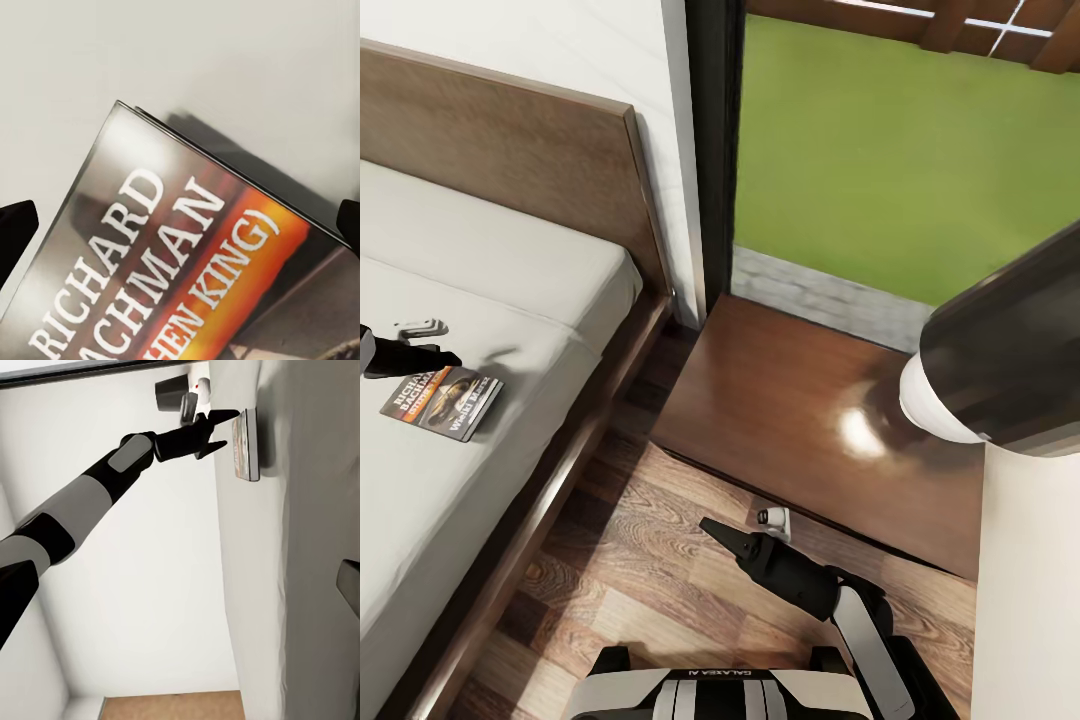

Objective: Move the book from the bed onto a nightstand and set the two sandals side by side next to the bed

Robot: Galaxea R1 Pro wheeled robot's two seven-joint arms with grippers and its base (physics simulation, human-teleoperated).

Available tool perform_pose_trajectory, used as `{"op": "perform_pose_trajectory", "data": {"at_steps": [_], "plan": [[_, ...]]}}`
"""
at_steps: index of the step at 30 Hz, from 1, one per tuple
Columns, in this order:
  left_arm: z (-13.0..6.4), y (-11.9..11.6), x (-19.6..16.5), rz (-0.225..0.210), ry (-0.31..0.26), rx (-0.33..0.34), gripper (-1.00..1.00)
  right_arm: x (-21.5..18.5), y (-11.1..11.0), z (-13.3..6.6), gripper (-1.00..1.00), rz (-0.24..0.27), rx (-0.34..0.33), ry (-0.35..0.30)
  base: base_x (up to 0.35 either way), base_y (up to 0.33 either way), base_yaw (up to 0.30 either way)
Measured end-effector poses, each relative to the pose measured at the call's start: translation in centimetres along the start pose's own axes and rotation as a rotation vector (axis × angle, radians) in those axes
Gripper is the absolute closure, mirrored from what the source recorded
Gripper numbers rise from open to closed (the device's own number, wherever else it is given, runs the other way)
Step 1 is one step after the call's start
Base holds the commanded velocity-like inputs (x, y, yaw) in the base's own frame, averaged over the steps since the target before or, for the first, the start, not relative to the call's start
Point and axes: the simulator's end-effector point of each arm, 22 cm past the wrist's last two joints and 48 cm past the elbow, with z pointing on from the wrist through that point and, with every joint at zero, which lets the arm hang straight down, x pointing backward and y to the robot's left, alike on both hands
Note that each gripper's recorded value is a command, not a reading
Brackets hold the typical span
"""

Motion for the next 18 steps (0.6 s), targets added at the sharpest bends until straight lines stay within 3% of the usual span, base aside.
{"op": "perform_pose_trajectory", "data": {"at_steps": [18], "plan": [[0.02, 0.0, 0.0, 0.0, 0.0, 0.0, -1.0, -0.01, -0.01, 0.0, -1.0, 0.0, 0.0, 0.0, -0.072, 0.0, 0.0]]}}
